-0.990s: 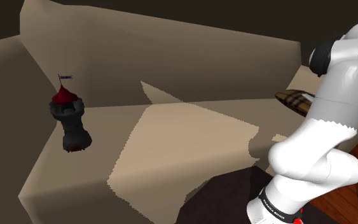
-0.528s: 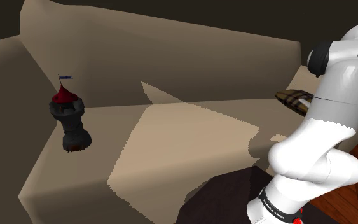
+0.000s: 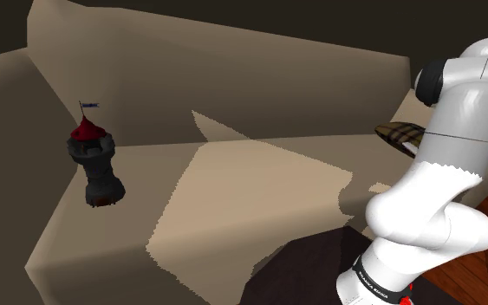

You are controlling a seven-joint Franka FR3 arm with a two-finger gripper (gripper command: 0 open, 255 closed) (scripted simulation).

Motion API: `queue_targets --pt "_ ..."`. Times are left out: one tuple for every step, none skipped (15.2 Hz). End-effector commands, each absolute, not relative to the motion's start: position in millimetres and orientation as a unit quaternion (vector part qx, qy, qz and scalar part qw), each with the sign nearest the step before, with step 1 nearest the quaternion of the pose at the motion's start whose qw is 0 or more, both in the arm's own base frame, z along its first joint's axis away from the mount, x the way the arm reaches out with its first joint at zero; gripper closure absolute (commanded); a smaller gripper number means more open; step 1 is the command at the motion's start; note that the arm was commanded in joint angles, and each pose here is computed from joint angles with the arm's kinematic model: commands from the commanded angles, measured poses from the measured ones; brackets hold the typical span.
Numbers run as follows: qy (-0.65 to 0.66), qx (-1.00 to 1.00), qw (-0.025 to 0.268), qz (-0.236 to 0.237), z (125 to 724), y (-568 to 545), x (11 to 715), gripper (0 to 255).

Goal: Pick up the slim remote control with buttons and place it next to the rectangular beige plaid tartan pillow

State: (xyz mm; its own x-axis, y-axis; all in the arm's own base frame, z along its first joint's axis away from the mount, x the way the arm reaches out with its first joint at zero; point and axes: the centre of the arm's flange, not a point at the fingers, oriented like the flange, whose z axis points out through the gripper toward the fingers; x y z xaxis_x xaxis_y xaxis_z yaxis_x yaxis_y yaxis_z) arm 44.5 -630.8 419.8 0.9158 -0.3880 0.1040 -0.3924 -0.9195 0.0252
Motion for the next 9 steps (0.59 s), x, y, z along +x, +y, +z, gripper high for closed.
queue_targets --pt "-0.199 0.978 0.023 0.049 408.8 -630.4 44.2 255" --pt "-0.199 0.978 0.023 0.049 403.5 -630.4 44.2 255" --pt "-0.199 0.978 0.023 0.049 398.2 -630.4 44.2 255" --pt "-0.199 0.978 0.023 0.049 392.9 -630.4 44.2 255" --pt "-0.199 0.978 0.023 0.049 387.7 -630.4 44.2 255" --pt "-0.199 0.978 0.023 0.049 382.4 -630.4 44.2 255" --pt "-0.199 0.978 0.023 0.049 377.1 -630.4 44.2 255" --pt "-0.199 0.978 0.023 0.049 371.8 -630.4 44.2 255" --pt "-0.199 0.978 0.023 0.049 363.8 -630.4 44.2 255"
